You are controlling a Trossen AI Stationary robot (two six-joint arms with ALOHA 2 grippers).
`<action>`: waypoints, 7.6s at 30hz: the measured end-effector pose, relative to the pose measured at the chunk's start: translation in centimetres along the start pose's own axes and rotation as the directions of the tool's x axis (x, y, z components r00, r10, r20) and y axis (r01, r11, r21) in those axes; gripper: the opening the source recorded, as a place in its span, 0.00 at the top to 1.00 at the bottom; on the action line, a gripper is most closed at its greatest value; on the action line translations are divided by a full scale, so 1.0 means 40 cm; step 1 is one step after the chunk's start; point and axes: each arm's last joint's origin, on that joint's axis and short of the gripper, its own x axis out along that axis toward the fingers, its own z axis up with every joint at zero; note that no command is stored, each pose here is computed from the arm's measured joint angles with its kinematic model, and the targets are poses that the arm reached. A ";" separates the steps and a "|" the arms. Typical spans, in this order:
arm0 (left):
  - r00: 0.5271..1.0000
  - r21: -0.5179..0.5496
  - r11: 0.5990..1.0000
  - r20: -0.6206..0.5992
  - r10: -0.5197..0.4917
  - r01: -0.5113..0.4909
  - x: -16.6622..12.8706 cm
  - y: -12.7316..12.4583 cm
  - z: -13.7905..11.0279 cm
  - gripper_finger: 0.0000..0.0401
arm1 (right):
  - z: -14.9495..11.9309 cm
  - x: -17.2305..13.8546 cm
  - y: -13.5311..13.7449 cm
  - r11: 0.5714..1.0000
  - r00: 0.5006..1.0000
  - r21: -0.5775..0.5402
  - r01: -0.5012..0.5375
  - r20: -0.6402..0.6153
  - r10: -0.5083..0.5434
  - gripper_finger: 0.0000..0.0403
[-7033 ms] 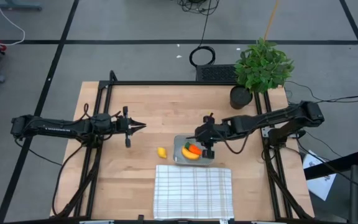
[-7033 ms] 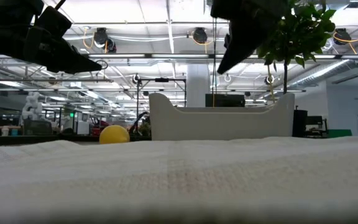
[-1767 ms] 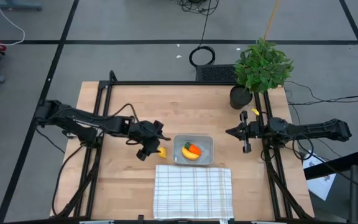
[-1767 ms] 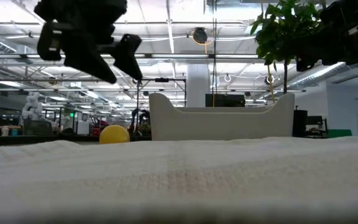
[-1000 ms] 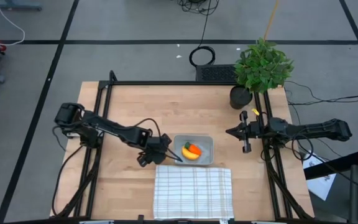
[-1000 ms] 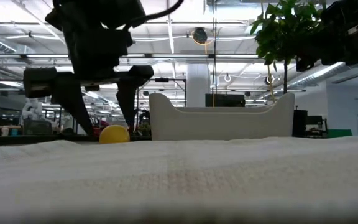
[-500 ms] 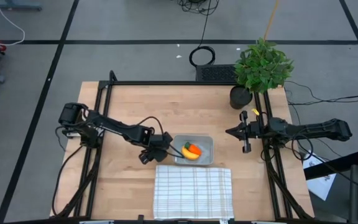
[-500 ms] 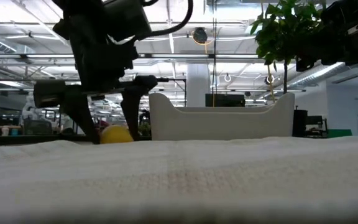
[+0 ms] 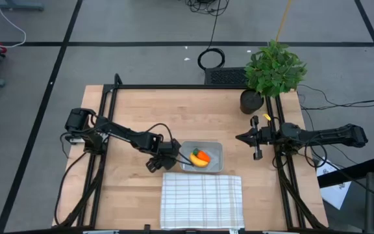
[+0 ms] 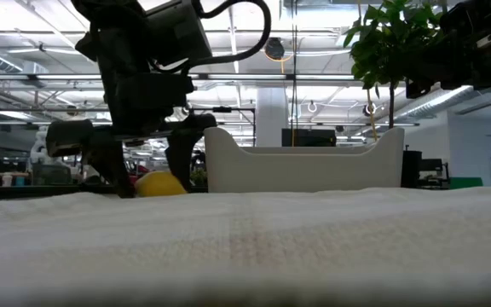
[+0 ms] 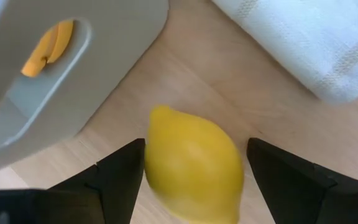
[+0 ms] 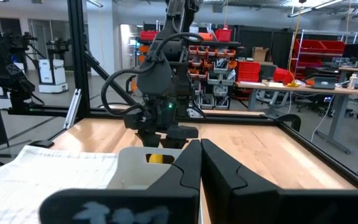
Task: Pick and placing Produce into tupperware
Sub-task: Put the yellow lemon into the gray bin
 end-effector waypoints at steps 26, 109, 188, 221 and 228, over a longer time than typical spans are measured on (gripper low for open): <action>0.981 -0.387 0.910 0.174 -0.085 0.148 -0.006 0.013 0.029 0.27 | 0.000 0.000 0.000 1.000 1.000 0.001 0.000 0.000 0.000 1.00; 0.996 -0.265 0.964 0.080 0.032 -0.010 -0.069 0.016 0.020 0.49 | 0.000 0.000 0.000 1.000 1.000 0.002 0.000 -0.001 0.000 1.00; 0.810 -0.411 0.910 0.551 0.198 0.057 0.024 0.345 0.164 0.43 | -0.002 0.004 0.000 1.000 1.000 0.004 -0.001 -0.008 0.001 1.00; 0.879 -0.424 0.905 0.417 0.230 -0.036 0.086 0.311 0.192 0.43 | -0.002 0.004 0.000 1.000 1.000 0.005 0.000 -0.005 0.000 1.00; 0.886 -0.344 0.936 0.406 0.223 -0.077 0.087 0.309 0.189 0.43 | -0.002 0.004 0.000 1.000 1.000 0.005 -0.001 -0.006 0.001 1.00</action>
